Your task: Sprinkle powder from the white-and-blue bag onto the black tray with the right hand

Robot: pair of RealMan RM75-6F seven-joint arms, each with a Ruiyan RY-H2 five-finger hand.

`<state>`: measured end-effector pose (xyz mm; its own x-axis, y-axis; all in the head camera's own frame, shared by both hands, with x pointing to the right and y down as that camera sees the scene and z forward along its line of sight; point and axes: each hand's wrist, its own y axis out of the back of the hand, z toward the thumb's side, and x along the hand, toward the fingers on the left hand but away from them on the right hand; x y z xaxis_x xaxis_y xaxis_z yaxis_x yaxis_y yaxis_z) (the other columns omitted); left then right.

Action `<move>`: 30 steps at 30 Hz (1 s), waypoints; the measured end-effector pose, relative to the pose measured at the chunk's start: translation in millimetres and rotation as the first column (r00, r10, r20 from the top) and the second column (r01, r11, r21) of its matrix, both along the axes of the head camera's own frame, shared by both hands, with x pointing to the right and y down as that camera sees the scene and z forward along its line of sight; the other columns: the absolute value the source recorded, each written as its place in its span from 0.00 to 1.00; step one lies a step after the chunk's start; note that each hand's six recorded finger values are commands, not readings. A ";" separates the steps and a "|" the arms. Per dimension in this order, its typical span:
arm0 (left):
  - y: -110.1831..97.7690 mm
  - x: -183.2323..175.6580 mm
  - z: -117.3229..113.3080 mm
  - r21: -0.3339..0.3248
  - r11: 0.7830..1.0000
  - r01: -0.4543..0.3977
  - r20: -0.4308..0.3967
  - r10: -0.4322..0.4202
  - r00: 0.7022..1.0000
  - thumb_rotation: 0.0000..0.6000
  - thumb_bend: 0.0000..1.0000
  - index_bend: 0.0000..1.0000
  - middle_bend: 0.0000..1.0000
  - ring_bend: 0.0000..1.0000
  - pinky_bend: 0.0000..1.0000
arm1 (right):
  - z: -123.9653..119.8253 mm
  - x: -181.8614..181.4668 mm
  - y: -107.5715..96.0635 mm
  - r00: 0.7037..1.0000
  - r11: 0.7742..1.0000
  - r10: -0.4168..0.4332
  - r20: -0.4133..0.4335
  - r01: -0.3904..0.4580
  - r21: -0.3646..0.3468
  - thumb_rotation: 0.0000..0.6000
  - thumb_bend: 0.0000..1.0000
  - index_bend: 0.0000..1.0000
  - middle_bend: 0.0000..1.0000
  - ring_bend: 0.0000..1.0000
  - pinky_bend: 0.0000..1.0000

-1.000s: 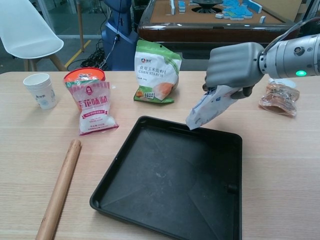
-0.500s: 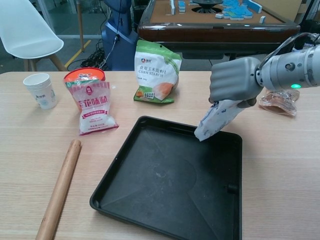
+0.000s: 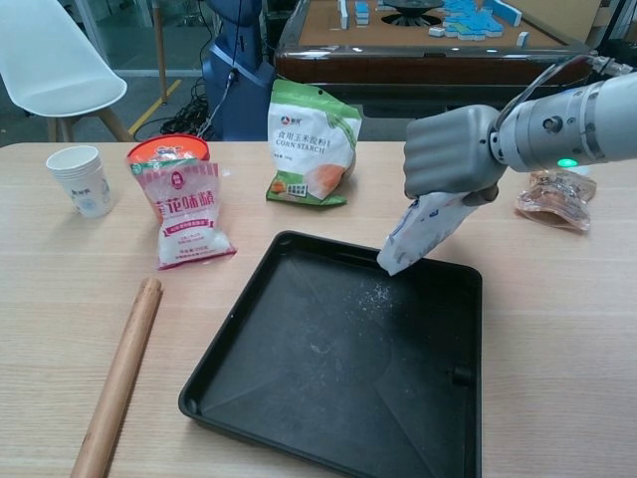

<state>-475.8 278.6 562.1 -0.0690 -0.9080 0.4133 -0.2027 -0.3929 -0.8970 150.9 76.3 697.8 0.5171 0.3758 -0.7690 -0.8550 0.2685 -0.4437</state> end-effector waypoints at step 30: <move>-6.7 12.8 2.1 -0.009 1.000 -0.025 0.002 0.025 1.000 1.00 0.27 0.16 0.14 0.19 0.11 | 21.8 57.7 -7.1 0.319 0.593 0.794 0.518 -0.595 -0.542 1.00 0.88 0.91 0.82 0.74 0.80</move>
<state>-463.1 271.9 564.3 -0.0477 -0.9059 0.4208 -0.1908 -0.4053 -0.8941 208.6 69.2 719.6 0.5082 0.7373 -0.4451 -0.1057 -0.4596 -0.8818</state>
